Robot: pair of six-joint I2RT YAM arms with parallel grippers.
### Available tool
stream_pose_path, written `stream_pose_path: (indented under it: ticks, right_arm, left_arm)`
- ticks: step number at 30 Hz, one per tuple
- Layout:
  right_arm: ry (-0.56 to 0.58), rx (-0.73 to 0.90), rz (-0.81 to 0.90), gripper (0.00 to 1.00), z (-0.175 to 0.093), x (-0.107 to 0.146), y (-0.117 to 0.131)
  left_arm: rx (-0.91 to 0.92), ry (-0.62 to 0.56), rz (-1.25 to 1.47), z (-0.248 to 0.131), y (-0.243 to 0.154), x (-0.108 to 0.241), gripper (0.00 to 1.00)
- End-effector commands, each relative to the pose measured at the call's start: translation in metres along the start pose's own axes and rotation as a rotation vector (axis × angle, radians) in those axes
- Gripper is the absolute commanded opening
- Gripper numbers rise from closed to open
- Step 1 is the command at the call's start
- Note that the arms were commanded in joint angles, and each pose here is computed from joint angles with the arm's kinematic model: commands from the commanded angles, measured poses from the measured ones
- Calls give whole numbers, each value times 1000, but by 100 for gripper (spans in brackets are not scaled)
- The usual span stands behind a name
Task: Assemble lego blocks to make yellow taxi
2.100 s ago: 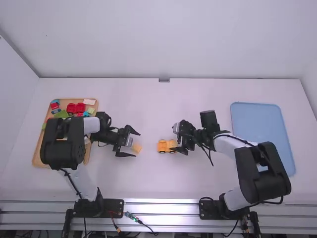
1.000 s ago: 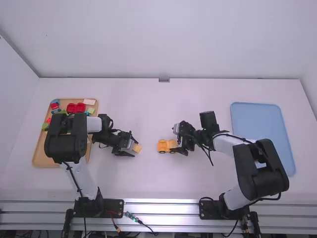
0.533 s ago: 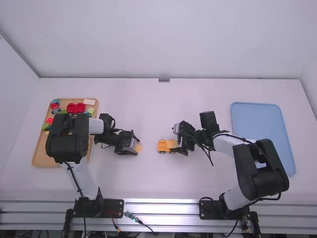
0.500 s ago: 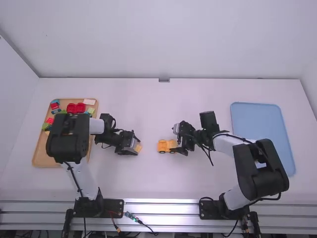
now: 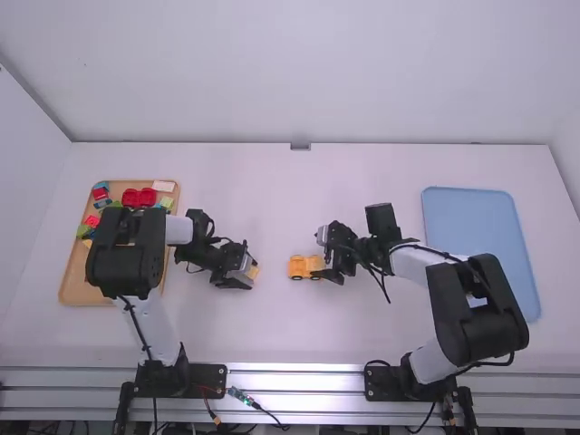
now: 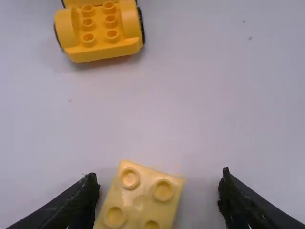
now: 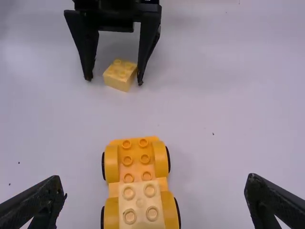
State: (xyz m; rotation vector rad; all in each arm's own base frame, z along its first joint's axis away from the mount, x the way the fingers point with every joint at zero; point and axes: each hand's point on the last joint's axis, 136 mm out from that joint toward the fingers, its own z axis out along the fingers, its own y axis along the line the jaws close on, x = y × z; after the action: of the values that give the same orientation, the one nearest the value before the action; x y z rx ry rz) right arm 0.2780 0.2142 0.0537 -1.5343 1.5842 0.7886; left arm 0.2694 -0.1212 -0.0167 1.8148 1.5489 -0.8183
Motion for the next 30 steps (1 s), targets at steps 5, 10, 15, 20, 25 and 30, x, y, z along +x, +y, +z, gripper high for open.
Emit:
stream_pose_path:
  ticks: [5,10,15,20,25,30]
  right_arm:
    - [-7,-17,17,99,1,2,6]
    - [-7,-17,17,99,1,2,6]
    - [-6,-20,15,99,2,2,6]
    - [-6,-17,17,99,1,2,6]
    - [-6,-16,17,99,1,2,6]
    - [-6,-6,26,99,-2,4,3]
  left_arm:
    - [-8,11,-5,-8,13,0,66]
    - [-9,18,5,-4,8,4,65]
    - [-12,19,5,-2,6,6,54]
    - [-13,16,5,-2,7,5,34]
    - [-17,6,8,-2,7,3,20]
    - [-52,-64,-23,-2,15,-8,24]
